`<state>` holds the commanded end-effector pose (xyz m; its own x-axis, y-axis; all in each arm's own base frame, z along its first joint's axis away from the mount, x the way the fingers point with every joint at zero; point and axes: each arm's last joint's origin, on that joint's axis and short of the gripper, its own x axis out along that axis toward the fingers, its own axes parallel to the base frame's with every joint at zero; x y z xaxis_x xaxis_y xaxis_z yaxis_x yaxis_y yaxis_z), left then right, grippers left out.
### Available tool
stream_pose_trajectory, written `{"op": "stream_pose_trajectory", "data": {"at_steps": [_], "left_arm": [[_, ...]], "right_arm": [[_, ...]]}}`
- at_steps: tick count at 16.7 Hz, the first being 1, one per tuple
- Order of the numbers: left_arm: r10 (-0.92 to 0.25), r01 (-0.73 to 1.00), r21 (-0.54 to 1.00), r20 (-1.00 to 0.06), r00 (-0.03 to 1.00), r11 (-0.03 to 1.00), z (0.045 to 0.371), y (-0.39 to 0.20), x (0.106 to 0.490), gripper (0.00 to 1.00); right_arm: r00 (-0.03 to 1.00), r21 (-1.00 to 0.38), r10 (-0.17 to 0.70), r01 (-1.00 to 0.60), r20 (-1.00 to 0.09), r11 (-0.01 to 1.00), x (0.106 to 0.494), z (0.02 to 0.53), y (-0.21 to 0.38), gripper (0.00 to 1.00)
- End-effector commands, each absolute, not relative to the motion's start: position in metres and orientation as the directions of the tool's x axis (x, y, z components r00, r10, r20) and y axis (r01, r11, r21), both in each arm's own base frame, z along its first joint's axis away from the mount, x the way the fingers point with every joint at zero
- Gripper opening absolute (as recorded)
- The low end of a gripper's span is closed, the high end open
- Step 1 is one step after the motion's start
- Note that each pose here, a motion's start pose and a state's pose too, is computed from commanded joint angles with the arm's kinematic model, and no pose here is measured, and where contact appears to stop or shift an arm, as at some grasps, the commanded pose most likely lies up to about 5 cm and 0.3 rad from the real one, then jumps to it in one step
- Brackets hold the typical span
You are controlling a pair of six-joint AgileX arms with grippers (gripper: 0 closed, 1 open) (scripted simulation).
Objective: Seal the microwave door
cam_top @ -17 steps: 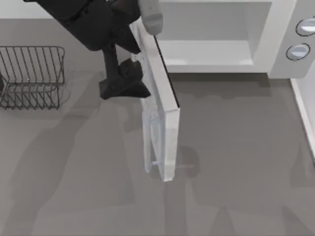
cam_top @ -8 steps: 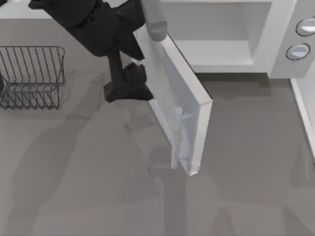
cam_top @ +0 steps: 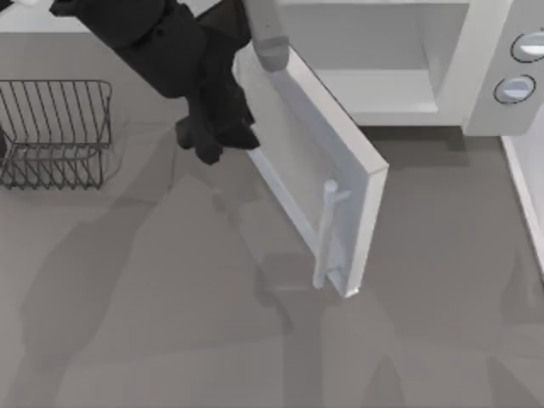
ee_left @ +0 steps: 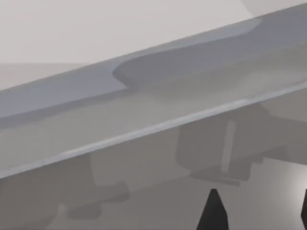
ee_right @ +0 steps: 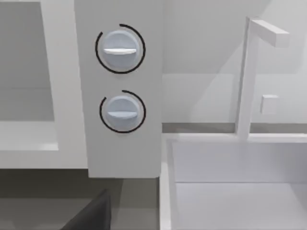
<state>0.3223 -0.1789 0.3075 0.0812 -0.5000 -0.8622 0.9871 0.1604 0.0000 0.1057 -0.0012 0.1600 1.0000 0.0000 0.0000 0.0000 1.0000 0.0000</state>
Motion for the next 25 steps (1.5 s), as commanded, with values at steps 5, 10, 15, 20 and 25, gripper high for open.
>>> {"op": "stream_pose_trajectory", "data": {"at_steps": [5, 10, 15, 20, 25], "left_arm": [[-0.5, 0.987, 0.0, -0.862, 0.081, 0.16, 0.307, -0.179, 0.322, 0.0], [-0.5, 0.987, 0.0, -0.862, 0.081, 0.16, 0.307, -0.179, 0.322, 0.0], [-0.497, 0.987, -0.005, -0.864, 0.077, 0.162, 0.306, -0.19, 0.323, 0.0], [-0.5, 0.986, -0.001, -0.862, 0.083, 0.165, 0.308, -0.196, 0.322, 0.0], [-0.497, 0.986, -0.005, -0.864, 0.081, 0.169, 0.307, -0.212, 0.323, 0.0]], "right_arm": [[1.0, 0.0, 0.0, 0.0, 0.0, 1.0, 0.106, 0.16, -0.001, 1.0], [1.0, 0.0, 0.0, 0.0, 0.0, 1.0, 0.106, 0.16, -0.001, 1.0], [1.0, 0.0, 0.0, 0.0, 0.0, 1.0, 0.106, 0.16, -0.001, 1.0], [1.0, 0.0, 0.0, 0.0, 0.0, 1.0, 0.106, 0.16, -0.001, 1.0], [1.0, 0.0, 0.0, 0.0, 0.0, 1.0, 0.106, 0.16, -0.001, 1.0]]}}
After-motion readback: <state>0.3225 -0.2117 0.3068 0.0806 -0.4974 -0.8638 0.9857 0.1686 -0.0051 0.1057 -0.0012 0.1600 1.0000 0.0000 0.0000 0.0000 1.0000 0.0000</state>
